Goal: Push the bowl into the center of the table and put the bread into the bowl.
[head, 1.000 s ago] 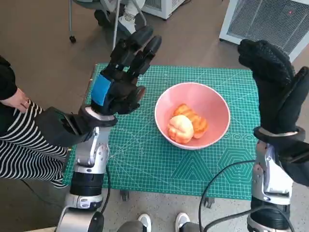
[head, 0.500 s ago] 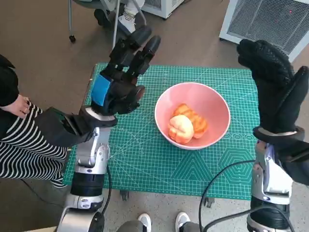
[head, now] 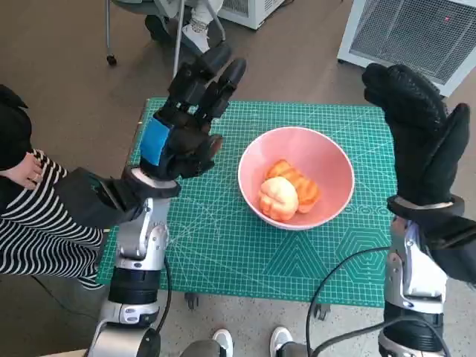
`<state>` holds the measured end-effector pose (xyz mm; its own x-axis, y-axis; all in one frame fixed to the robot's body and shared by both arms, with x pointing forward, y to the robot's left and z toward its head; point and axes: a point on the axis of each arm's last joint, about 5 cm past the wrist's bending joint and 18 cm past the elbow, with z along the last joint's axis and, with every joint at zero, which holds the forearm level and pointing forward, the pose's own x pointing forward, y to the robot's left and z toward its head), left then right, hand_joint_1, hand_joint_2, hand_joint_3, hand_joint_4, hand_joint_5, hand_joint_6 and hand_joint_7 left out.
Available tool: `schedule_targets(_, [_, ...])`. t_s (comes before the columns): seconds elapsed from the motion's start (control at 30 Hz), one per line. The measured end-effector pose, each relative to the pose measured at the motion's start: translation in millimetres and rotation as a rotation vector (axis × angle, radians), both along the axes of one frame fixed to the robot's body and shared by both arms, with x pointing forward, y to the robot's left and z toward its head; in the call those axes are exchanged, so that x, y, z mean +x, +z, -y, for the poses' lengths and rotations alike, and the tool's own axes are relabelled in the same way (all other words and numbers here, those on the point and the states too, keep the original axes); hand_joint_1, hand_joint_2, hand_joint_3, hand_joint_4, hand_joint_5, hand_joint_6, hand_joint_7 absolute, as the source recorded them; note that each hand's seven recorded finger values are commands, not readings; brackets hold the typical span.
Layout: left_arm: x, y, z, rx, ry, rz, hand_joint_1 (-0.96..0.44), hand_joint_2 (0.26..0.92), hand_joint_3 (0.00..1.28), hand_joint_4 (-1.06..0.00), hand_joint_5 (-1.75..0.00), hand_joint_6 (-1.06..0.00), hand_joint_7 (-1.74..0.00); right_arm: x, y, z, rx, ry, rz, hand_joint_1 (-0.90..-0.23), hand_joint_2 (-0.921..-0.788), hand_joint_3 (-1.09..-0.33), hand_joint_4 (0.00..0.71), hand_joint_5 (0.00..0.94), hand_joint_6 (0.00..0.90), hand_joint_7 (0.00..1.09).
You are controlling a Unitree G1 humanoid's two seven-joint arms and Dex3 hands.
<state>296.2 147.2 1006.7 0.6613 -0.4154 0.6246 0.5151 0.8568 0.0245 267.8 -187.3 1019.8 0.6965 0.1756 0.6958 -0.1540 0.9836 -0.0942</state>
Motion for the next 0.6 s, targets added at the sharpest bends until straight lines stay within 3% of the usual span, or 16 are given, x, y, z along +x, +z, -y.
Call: schedule_targets(0.6, [-2.7, -7.8, -2.1, 0.015, -0.013, -0.019, -0.80, 0.921, 0.41, -0.08, -0.06, 0.00, -0.46, 1.9, -7.6, 0.9, -0.004, 0.003, -0.012, -0.743, -0.921, -0.815, 0.112, 0.000, 0.028, 0.50])
